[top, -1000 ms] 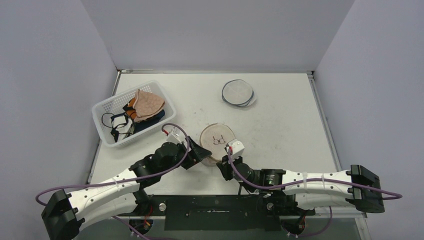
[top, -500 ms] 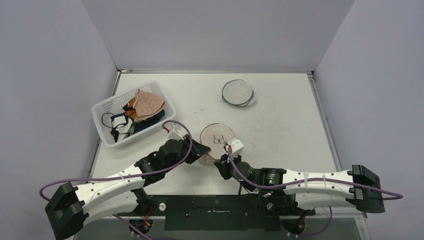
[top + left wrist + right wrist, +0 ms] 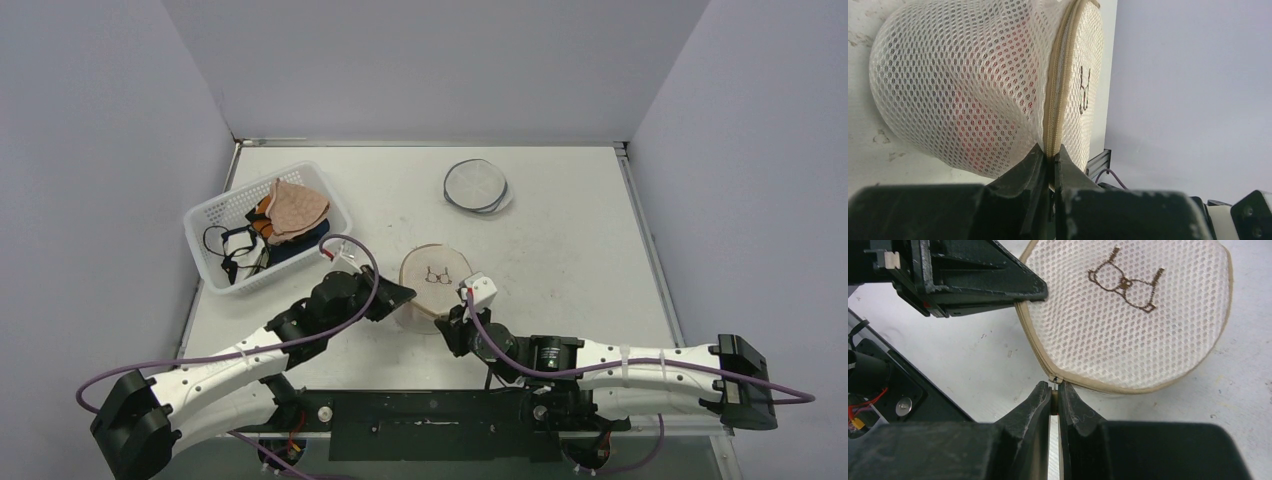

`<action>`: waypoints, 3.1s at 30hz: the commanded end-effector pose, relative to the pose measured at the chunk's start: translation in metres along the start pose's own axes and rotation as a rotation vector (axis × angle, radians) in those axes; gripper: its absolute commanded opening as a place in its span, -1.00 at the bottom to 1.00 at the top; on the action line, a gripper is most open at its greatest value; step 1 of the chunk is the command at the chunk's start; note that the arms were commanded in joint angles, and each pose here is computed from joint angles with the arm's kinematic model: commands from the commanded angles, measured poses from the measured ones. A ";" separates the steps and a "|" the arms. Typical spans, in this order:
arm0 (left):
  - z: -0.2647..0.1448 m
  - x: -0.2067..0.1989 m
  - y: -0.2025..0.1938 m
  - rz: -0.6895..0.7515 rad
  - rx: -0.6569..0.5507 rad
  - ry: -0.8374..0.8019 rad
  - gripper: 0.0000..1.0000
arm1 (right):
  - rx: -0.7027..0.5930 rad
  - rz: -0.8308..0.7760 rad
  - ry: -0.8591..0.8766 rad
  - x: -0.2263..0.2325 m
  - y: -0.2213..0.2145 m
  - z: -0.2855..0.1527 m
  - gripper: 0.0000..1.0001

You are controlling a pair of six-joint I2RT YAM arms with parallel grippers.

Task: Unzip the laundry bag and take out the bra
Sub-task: Unzip the laundry bag at the center of the board.

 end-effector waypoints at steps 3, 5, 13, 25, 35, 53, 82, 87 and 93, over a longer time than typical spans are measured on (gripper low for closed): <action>-0.001 -0.016 0.021 0.002 -0.049 -0.073 -1.00 | -0.021 0.028 -0.108 -0.019 0.001 -0.010 -0.89; 0.000 -0.016 0.022 0.009 -0.038 -0.073 -1.00 | -0.024 0.037 -0.128 -0.023 -0.002 -0.011 -0.89; 0.015 -0.025 0.030 0.056 0.019 -0.080 -1.00 | -0.019 0.044 -0.102 -0.021 -0.006 -0.010 -0.89; -0.013 -0.009 0.022 0.066 0.049 -0.040 0.60 | -0.041 0.064 -0.032 0.000 0.017 -0.006 -0.89; -0.028 -0.010 -0.009 0.003 0.052 -0.095 0.57 | -0.050 0.037 0.050 0.024 0.025 0.011 -0.89; -0.003 -0.028 0.001 0.001 -0.036 -0.085 -0.71 | -0.044 0.066 0.044 0.023 0.029 0.006 -0.89; 0.033 -0.028 0.040 0.243 0.222 -0.063 -0.60 | -0.025 0.053 -0.070 -0.010 0.006 -0.006 -0.89; 0.017 -0.027 0.041 0.217 0.178 -0.046 0.63 | -0.034 0.057 -0.057 -0.005 0.012 -0.004 -0.89; -0.023 -0.012 0.035 0.233 0.144 -0.013 0.92 | -0.037 0.062 -0.022 0.006 0.023 0.002 -0.89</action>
Point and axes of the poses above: each gripper's point midway between its finger pads, its own z axis out along the fingers, its own x axis along the line the jaws close on, y = z × x, the point moved 6 cm from there along -z, back along the fingers, and after that the axes turned 5 degrees about -z, right-handed, at the moved point
